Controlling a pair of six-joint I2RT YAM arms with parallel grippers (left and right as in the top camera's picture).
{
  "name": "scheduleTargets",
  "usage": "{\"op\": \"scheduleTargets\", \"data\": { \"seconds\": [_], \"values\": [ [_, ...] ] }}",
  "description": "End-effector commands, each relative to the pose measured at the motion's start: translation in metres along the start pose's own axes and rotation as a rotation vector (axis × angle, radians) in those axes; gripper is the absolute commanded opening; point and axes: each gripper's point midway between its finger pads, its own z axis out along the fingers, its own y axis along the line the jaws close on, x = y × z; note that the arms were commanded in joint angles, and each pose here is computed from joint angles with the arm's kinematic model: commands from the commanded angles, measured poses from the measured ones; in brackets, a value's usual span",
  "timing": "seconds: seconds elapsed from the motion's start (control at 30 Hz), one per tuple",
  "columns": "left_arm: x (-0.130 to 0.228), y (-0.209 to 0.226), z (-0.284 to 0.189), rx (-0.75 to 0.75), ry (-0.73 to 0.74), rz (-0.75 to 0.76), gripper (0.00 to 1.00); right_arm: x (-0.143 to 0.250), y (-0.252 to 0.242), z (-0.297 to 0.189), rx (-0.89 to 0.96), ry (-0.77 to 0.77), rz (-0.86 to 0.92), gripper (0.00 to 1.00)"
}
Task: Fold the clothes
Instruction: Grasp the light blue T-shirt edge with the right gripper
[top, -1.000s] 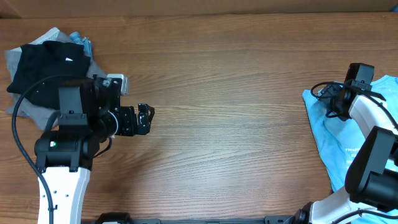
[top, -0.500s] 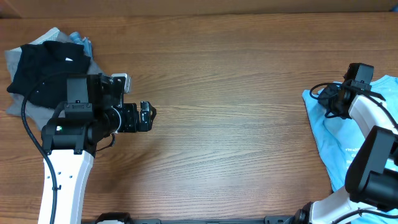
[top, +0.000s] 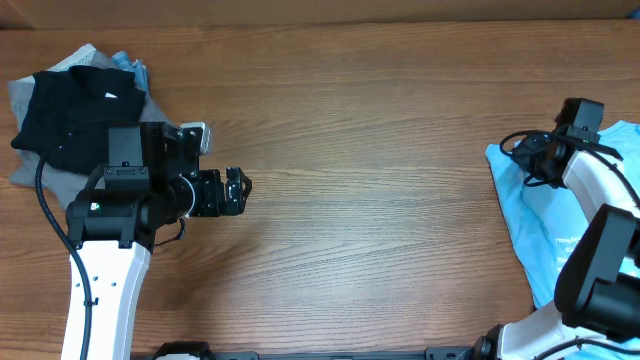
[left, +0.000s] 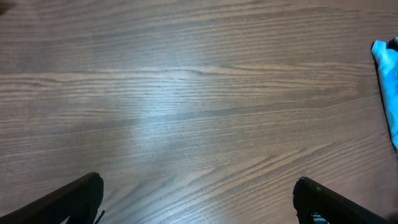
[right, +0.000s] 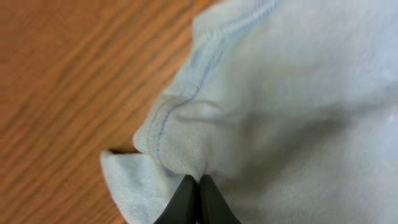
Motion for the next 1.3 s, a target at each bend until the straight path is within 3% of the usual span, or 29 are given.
{"op": "scheduleTargets", "data": {
  "seconds": [0.0, 0.17, 0.43, 0.47, 0.53, 0.57, 0.8, 1.03, 1.13, 1.27],
  "values": [
    [-0.004, -0.008, -0.005, 0.025, -0.007, 0.003, 1.0, -0.041, 0.019, -0.046, -0.067, -0.147, -0.005, 0.04],
    [-0.004, -0.008, -0.005, 0.026, -0.007, 0.002, 1.0, -0.058, 0.025, -0.079, -0.099, -0.236, -0.008, 0.04],
    [-0.005, -0.015, -0.011, 0.055, -0.012, 0.006, 1.0, -0.054, 0.024, -0.083, -0.095, -0.224, -0.008, 0.04],
    [-0.005, -0.016, -0.013, 0.056, -0.018, 0.009, 1.0, -0.054, 0.024, -0.083, -0.094, -0.225, -0.007, 0.06],
    [-0.006, -0.017, -0.016, 0.056, -0.028, 0.012, 1.0, -0.053, 0.021, -0.082, -0.077, -0.222, -0.005, 0.35],
    [-0.007, -0.017, -0.017, 0.057, -0.035, 0.015, 1.0, -0.049, 0.019, -0.081, -0.071, -0.207, -0.004, 0.43],
    [-0.007, -0.018, -0.022, 0.055, -0.053, 0.021, 1.0, -0.002, 0.039, -0.067, -0.16, -0.029, -0.017, 0.57],
    [-0.006, -0.018, -0.022, 0.054, -0.048, 0.019, 1.0, 0.022, 0.018, -0.013, -0.037, 0.028, 0.004, 0.54],
    [-0.006, -0.018, -0.022, 0.055, -0.048, 0.019, 1.0, 0.026, 0.016, 0.007, -0.028, 0.05, 0.004, 0.35],
    [-0.004, -0.018, -0.022, 0.054, -0.041, 0.017, 1.0, 0.029, 0.015, 0.015, -0.023, 0.06, 0.004, 0.33]
  ]
}}
